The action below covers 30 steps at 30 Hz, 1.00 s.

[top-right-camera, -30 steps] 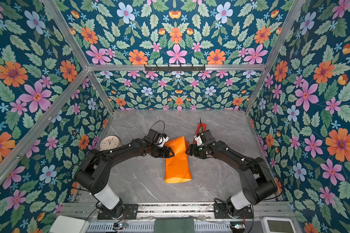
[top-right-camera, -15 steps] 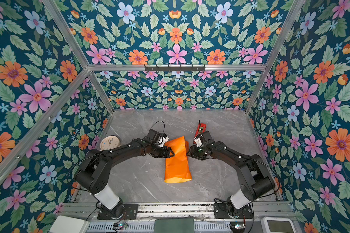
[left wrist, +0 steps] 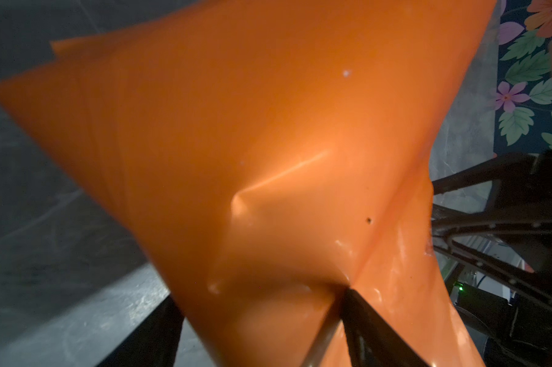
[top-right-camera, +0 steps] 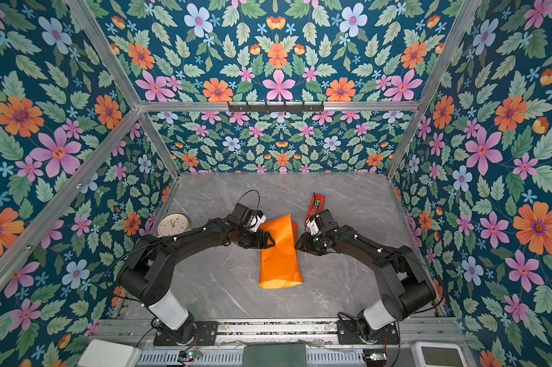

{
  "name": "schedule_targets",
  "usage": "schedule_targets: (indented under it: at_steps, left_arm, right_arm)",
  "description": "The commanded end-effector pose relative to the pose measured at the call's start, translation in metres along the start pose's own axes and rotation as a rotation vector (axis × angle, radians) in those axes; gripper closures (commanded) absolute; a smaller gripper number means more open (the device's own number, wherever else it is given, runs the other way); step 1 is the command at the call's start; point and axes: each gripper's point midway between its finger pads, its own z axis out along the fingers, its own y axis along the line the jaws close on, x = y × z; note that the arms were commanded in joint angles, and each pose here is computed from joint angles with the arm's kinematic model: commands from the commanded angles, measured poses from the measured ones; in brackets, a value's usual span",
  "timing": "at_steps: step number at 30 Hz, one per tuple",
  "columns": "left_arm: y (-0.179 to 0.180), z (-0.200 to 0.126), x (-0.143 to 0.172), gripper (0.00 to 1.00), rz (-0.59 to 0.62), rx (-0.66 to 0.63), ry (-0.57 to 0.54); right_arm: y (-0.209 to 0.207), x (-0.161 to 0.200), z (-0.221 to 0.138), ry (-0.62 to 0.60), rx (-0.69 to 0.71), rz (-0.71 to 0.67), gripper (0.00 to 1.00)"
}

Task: Wrap a gift box in wrapping paper
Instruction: Wrap the gift box with the wrapping paper.

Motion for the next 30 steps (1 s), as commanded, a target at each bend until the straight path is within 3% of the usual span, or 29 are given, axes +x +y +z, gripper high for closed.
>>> schedule_targets:
  at_steps: [1, 11, 25, 30]
  left_arm:
    - [0.04, 0.003, 0.036, 0.21, -0.034, -0.185, 0.121]
    - [0.039, 0.003, 0.036, 0.21, -0.032, -0.185, 0.12]
    - [0.038, 0.002, 0.034, 0.21, -0.03, -0.181, 0.116]
    - [0.032, 0.0, 0.027, 0.19, -0.033, -0.166, 0.094]
  right_arm:
    - [0.011, 0.002, -0.003, 0.015, -0.038, -0.009, 0.5]
    - [0.014, -0.02, -0.02, -0.085, 0.025, -0.018, 0.47]
    - [0.004, -0.014, 0.005, -0.014, 0.047, -0.008, 0.45]
    - [-0.001, -0.011, -0.005, -0.018, 0.083, -0.023, 0.45]
